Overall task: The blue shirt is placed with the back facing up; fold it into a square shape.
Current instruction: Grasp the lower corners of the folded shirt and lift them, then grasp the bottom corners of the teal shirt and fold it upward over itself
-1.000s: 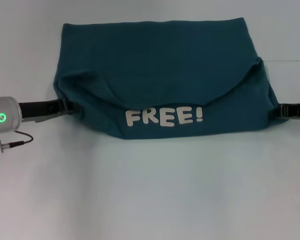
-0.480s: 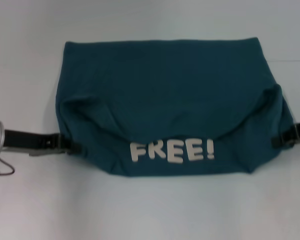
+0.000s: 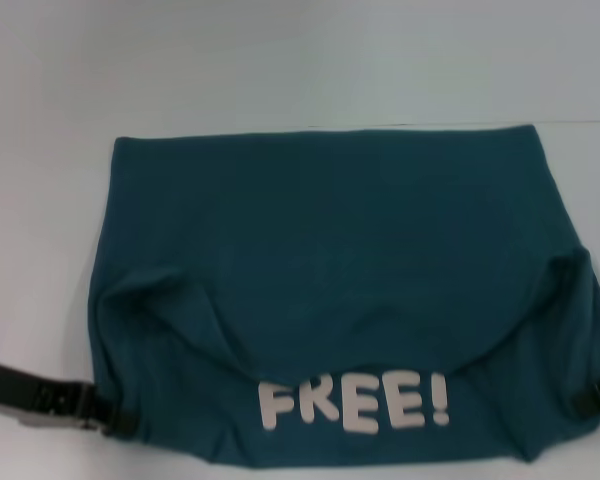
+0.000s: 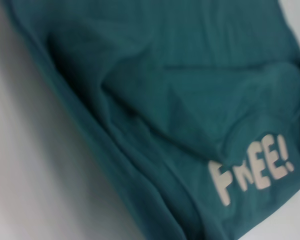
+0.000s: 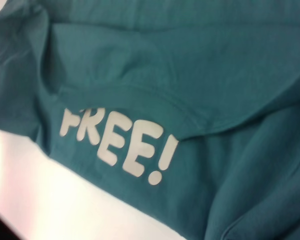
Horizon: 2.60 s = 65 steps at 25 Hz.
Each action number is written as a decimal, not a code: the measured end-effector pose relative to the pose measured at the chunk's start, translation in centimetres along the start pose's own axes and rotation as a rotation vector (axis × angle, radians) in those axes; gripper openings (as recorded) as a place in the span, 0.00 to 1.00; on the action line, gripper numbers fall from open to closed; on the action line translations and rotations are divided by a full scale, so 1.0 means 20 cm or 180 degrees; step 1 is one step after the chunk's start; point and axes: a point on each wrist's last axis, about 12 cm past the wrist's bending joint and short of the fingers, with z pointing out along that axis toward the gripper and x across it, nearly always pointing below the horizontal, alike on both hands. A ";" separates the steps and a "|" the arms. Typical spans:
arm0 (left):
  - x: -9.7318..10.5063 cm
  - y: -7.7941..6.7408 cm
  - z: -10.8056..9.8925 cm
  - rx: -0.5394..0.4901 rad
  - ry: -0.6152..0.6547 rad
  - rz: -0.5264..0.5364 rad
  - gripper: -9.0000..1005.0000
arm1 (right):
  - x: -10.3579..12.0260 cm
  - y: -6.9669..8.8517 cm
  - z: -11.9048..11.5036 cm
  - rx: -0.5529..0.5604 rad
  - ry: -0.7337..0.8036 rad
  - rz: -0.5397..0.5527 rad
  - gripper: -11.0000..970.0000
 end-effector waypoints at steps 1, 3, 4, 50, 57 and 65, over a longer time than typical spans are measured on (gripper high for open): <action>0.02 0.01 0.00 -0.0018 0.0060 -0.0019 0.04 | 0.01 0.00 0.00 -0.0034 0.0038 -0.0001 0.07; 0.04 0.01 0.00 -0.0048 0.0151 -0.0045 0.04 | 0.05 0.00 0.01 -0.0112 0.0126 0.0002 0.07; 0.05 0.02 0.00 -0.0047 0.0188 -0.0049 0.04 | 0.07 0.00 0.01 -0.0134 0.0151 0.0001 0.07; -0.78 -0.10 0.11 -0.1021 -0.1808 -0.0121 0.04 | -0.62 -0.15 -0.01 0.1212 -0.2988 0.0506 0.08; -0.80 -0.08 0.11 -0.1077 -0.1922 -0.0191 0.04 | -0.72 -0.07 0.06 0.1467 -0.3021 0.0301 0.08; -0.81 -0.07 0.10 -0.1139 -0.2023 -0.0204 0.04 | -0.75 -0.06 0.10 0.1612 -0.3017 0.0253 0.08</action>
